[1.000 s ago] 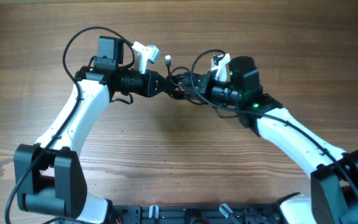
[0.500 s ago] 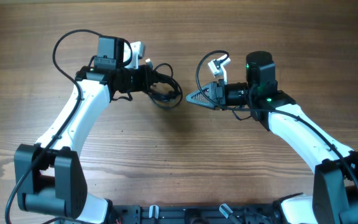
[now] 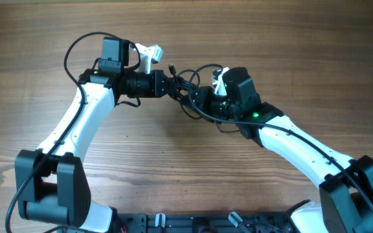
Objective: Untangle cables
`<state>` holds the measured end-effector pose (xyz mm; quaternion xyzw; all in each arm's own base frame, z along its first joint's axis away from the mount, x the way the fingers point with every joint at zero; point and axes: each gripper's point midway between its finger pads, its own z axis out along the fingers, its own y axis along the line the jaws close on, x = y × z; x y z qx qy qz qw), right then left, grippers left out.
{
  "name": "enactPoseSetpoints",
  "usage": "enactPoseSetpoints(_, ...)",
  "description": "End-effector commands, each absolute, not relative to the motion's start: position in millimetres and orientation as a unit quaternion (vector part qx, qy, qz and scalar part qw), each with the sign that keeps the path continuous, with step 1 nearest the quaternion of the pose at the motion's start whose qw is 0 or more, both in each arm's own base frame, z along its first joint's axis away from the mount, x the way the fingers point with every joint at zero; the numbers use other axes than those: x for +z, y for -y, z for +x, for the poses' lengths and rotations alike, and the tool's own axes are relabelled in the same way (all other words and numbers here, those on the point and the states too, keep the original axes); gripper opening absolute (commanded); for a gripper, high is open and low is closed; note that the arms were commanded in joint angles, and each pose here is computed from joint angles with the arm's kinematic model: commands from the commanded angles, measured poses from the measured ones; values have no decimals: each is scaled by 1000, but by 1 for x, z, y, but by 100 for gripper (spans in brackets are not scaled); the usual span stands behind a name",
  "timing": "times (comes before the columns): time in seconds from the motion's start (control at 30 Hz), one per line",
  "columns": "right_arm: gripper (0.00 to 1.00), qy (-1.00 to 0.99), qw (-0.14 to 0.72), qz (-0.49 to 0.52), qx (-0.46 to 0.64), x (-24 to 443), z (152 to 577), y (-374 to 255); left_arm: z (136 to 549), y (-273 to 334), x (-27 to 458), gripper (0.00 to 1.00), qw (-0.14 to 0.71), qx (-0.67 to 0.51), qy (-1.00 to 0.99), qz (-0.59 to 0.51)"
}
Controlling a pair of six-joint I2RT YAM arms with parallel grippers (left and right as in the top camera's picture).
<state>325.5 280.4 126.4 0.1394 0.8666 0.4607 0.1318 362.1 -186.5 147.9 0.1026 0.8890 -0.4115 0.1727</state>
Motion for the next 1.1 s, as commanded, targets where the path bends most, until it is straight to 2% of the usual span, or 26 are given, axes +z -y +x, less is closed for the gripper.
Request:
enactPoseSetpoints(0.0,41,-855,185,175,452,136,348,-274,352,199,165,4,171,-460,-860,137)
enactPoseSetpoints(0.07,41,-848,204,193,450,137,358,-271,346,205,173,4,164,-488,-844,148)
enactPoseSetpoints(0.2,34,-832,241,198,459,147,374,-267,342,205,172,4,176,-483,-838,183)
enactPoseSetpoints(0.33,31,-824,242,217,465,150,380,-261,342,205,172,4,175,-484,-838,183)
enactPoseSetpoints(0.4,18,-820,247,221,466,152,384,-257,341,205,172,4,176,-483,-838,185)
enactPoseSetpoints(0.5,4,-820,243,218,470,153,385,-255,341,204,172,4,178,-481,-837,191)
enactPoseSetpoints(0.67,5,-820,225,206,485,155,382,-255,341,204,172,4,180,-481,-836,193)
enactPoseSetpoints(0.77,21,-839,220,95,488,153,363,-268,341,204,172,4,180,-481,-836,193)
enactPoseSetpoints(0.8,23,-848,199,90,483,145,355,-268,341,204,172,4,180,-481,-836,193)
enactPoseSetpoints(0.9,23,-862,119,168,462,122,338,-261,341,205,172,4,180,-482,-836,193)
enactPoseSetpoints(0.97,20,-852,119,183,475,125,343,-263,341,205,172,4,179,-482,-836,193)
enactPoseSetpoints(1.07,22,-833,149,179,501,139,355,-267,341,205,172,4,178,-482,-836,192)
